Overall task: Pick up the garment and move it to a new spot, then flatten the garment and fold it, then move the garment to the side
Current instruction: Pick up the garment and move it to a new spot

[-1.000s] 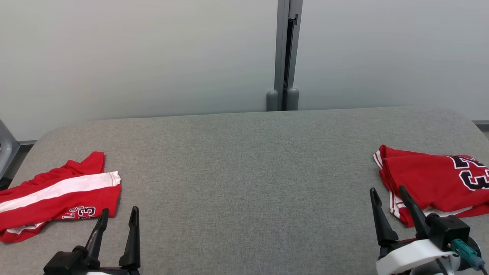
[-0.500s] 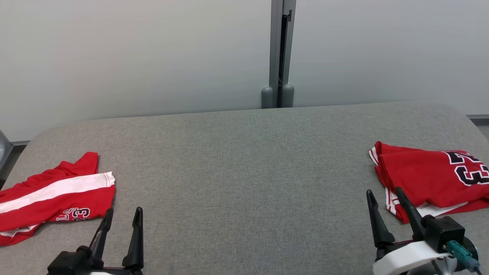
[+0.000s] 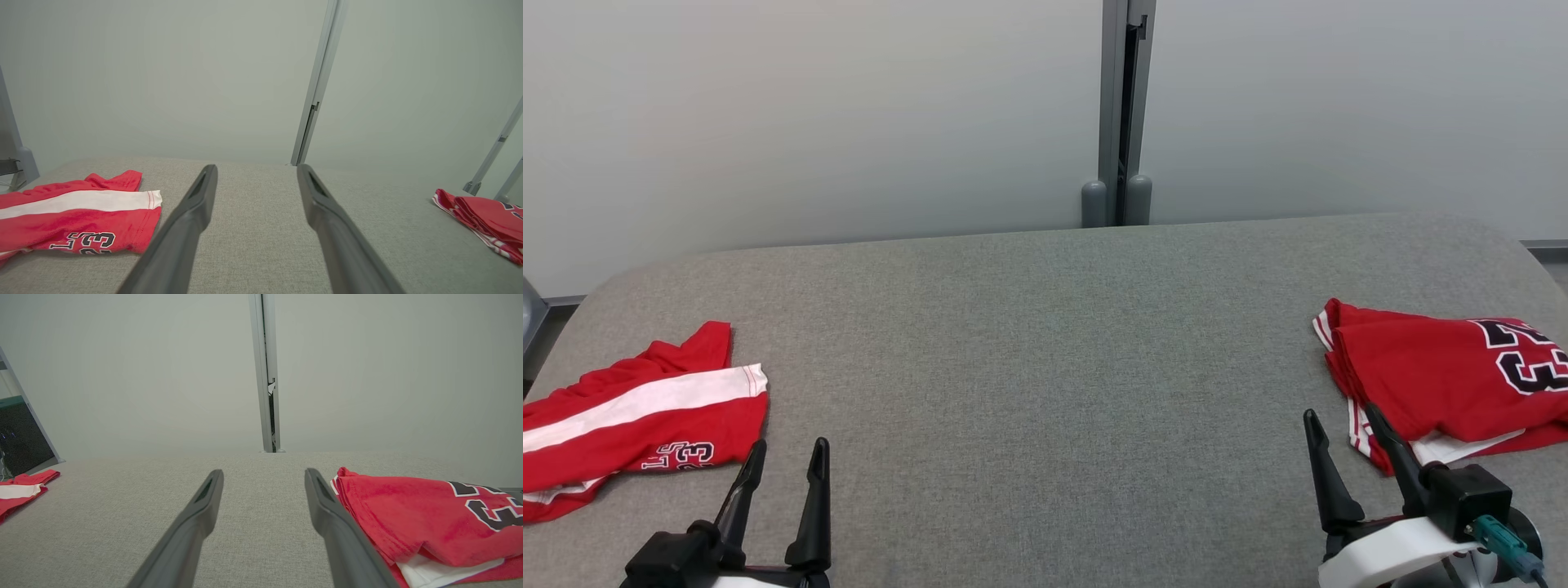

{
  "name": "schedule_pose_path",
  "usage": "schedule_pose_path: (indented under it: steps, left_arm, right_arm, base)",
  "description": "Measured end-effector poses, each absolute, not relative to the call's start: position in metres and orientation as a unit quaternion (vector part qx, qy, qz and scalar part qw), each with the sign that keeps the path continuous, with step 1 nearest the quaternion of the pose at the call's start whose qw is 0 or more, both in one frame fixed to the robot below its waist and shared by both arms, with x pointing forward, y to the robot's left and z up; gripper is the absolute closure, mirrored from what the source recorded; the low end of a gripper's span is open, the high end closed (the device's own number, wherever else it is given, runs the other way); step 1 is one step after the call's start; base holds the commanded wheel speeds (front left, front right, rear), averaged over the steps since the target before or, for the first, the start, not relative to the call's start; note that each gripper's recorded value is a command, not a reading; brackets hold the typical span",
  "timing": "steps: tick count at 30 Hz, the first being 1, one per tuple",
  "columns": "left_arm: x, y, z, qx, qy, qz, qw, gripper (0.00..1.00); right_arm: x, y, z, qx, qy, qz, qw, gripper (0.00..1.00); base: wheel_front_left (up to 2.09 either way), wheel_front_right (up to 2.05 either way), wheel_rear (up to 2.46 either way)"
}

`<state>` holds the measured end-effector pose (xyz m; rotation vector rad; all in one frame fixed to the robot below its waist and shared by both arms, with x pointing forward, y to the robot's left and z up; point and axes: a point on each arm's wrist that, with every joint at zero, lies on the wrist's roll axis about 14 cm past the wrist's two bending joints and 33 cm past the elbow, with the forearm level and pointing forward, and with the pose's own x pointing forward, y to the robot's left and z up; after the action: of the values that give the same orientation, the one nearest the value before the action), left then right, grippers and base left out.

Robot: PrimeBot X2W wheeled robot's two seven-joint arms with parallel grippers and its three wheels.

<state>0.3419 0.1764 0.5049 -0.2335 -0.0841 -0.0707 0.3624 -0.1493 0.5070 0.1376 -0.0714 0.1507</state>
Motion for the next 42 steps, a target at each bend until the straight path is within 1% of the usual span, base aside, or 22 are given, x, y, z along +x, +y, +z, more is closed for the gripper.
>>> schedule_pose_path:
  steps: [6,11,15,22,33,38,42]
  left_arm:
    - [0.342,0.178,0.505,-0.116,-0.042,-0.034,0.992,0.00]
    - [0.338,0.187,0.506,-0.117,-0.045,-0.019,0.992,0.00]
    - [0.330,0.207,0.504,-0.114,-0.046,0.011,0.992,0.00]
    - [0.303,0.256,0.497,-0.102,-0.043,0.083,0.990,0.00]
    - [0.252,0.305,0.490,-0.101,-0.044,0.178,0.978,0.00]
    - [0.237,0.315,0.488,-0.097,-0.044,0.199,0.974,0.00]
    - [0.235,0.317,0.488,-0.094,-0.042,0.200,0.974,0.00]
  right_arm:
    - [0.363,-0.147,0.505,0.069,-0.033,0.078,0.994,0.00]
    - [0.367,-0.131,0.504,0.071,-0.029,0.101,0.992,0.00]
    - [0.372,-0.111,0.504,0.074,-0.025,0.129,0.989,0.00]
    - [0.379,-0.063,0.501,0.081,-0.012,0.196,0.977,0.00]
    - [0.379,0.015,0.499,0.090,0.006,0.303,0.949,0.00]
    - [0.379,0.035,0.502,0.091,0.006,0.330,0.940,0.00]
    - [0.378,0.038,0.500,0.093,0.009,0.334,0.938,0.00]
  base:
    - [0.00,0.00,0.00]
    - [0.00,0.00,0.00]
    - [0.00,0.00,0.00]
    - [0.00,0.00,0.00]
    - [0.00,0.00,0.00]
    - [0.00,0.00,0.00]
    - [0.00,0.00,0.00]
